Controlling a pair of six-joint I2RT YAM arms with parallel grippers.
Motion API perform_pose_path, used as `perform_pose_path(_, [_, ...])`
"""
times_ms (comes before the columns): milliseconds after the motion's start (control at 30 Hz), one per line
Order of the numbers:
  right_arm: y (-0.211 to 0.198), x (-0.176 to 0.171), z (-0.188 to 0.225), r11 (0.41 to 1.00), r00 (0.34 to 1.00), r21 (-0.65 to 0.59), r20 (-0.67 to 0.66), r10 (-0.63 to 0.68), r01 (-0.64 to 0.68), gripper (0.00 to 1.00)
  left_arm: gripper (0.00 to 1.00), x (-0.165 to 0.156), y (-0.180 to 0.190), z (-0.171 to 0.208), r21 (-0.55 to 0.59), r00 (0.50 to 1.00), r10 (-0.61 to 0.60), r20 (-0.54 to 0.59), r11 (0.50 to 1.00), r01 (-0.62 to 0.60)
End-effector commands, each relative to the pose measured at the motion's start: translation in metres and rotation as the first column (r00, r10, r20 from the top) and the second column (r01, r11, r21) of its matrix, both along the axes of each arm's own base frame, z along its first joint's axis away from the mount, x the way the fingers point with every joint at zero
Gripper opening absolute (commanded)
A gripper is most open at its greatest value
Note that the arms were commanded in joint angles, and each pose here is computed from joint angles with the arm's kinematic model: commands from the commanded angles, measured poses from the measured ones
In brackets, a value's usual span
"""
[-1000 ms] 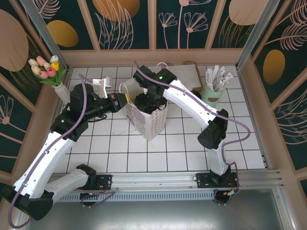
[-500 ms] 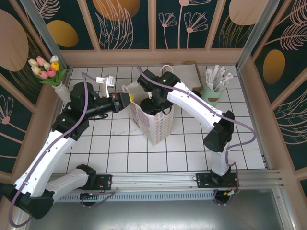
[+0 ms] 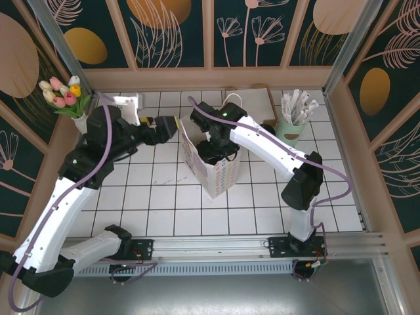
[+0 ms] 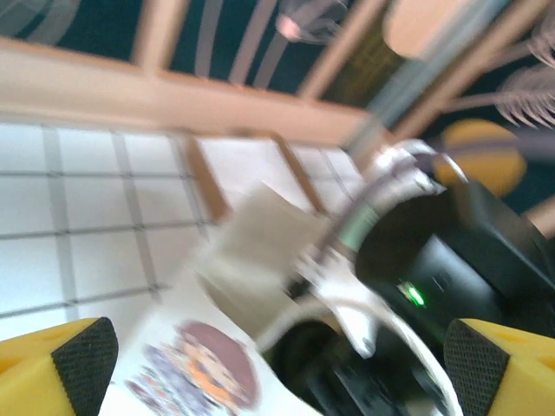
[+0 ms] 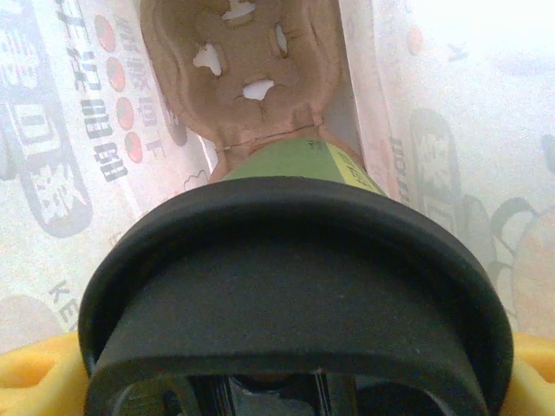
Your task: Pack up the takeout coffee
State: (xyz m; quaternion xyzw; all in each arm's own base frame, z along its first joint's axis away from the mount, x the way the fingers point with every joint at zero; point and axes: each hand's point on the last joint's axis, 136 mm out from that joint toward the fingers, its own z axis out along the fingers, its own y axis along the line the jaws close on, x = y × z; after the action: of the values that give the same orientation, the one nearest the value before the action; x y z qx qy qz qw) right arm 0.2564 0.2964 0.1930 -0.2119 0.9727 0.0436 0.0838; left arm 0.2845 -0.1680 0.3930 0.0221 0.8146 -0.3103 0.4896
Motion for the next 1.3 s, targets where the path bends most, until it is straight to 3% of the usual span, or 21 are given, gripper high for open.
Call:
perform_pose_path(0, [-0.004, -0.006, 0.014, 1.0, 1.0, 0.014, 0.017, 0.026, -0.026, 0.73, 0.99, 0.03, 0.043, -0.017, 0.236, 0.971, 0.239, 0.021, 0.942, -0.237])
perform_pose_path(167, [-0.002, -0.004, 0.014, 0.999, 0.999, 0.024, 0.025, 0.028, -0.028, 0.73, 0.98, 0.064, 0.003, -0.026, 0.282, 0.996, 0.088, 0.029, 0.955, -0.093])
perform_pose_path(233, [-0.001, -0.004, 0.013, 0.999, 0.999, 0.03, 0.025, 0.032, -0.032, 0.73, 0.99, 0.071, -0.021, -0.029, 0.308, 0.998, -0.044, 0.036, 0.951, 0.031])
perform_pose_path(433, [0.002, -0.003, 0.015, 0.998, 0.998, 0.039, 0.034, 0.044, -0.045, 0.73, 0.98, 0.083, -0.057, -0.05, 0.41, 0.962, -0.272, -0.034, 0.874, 0.262])
perform_pose_path(733, [0.001, -0.002, 0.017, 0.998, 0.998, 0.044, 0.042, 0.04, -0.042, 0.73, 0.98, 0.105, -0.055, -0.072, 0.503, 0.949, -0.293, -0.121, 0.806, 0.313])
perform_pose_path(900, [0.0, -0.002, 0.016, 0.998, 0.998, 0.039, 0.044, 0.044, -0.046, 0.73, 0.99, 0.118, -0.027, -0.053, 0.368, 0.957, -0.282, -0.072, 0.884, 0.289])
perform_pose_path(1067, [0.001, 0.0, 0.016, 0.998, 0.998, 0.04, 0.048, 0.046, -0.048, 0.73, 0.99, 0.115, -0.042, -0.073, 0.344, 0.912, -0.387, -0.138, 0.844, 0.411])
perform_pose_path(1267, [0.002, 0.001, 0.014, 0.998, 0.998, 0.03, 0.042, 0.05, -0.052, 0.73, 0.87, 0.121, -0.05, -0.109, 0.325, 0.859, -0.439, -0.266, 0.798, 0.508])
